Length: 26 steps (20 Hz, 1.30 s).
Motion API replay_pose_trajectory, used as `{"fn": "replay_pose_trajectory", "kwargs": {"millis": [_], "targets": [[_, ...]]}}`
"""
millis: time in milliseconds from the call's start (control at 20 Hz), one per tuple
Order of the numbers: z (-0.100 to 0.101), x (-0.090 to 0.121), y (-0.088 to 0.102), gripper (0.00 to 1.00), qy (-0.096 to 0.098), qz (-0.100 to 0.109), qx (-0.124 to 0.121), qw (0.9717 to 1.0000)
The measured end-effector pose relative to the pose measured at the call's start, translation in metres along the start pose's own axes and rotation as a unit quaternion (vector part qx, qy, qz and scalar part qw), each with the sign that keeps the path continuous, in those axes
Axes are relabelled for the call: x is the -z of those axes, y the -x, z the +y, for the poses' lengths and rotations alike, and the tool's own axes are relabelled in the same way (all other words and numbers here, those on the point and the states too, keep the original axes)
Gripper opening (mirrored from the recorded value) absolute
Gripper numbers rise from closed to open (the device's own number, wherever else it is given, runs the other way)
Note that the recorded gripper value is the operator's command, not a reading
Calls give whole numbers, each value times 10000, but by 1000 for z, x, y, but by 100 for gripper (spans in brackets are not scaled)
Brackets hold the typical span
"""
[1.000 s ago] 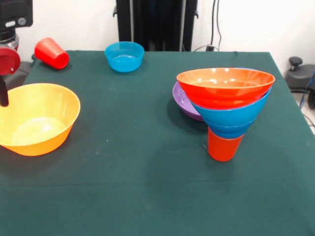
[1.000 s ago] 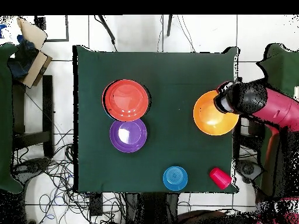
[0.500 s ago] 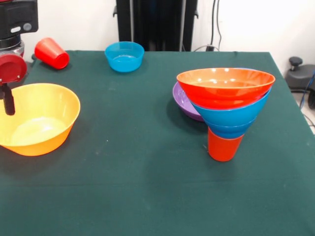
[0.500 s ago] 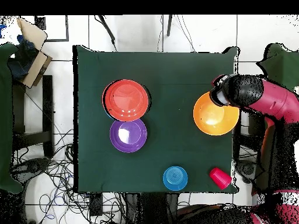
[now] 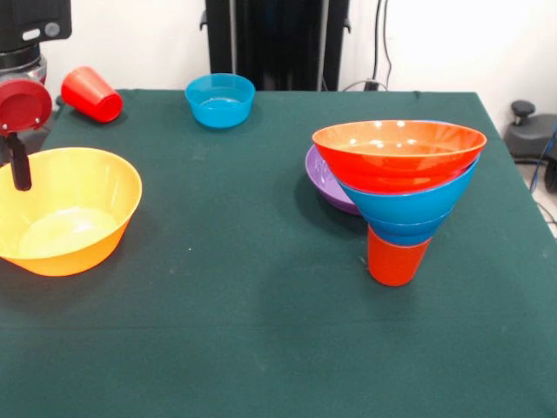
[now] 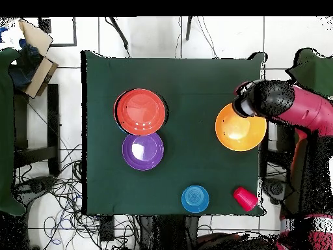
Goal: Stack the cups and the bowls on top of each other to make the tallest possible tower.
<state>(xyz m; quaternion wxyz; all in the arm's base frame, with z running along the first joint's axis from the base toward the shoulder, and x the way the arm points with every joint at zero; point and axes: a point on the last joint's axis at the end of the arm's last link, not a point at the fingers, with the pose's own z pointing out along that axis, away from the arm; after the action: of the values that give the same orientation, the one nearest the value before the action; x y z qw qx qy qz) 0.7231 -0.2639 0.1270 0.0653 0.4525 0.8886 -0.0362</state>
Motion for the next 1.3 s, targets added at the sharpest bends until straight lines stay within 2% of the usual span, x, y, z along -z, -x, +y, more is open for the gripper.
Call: {"fn": "replay_pose_trajectory", "kwargs": {"millis": [450, 800, 1050, 1300], "targets": [[2, 15, 7, 100, 31, -90, -8, 10000], [5, 10, 9, 100, 41, -93, -6, 9999], [16, 1, -2, 100, 32, -26, 83, 10000], [45, -11, -24, 100, 47, 34, 305, 9995]]}}
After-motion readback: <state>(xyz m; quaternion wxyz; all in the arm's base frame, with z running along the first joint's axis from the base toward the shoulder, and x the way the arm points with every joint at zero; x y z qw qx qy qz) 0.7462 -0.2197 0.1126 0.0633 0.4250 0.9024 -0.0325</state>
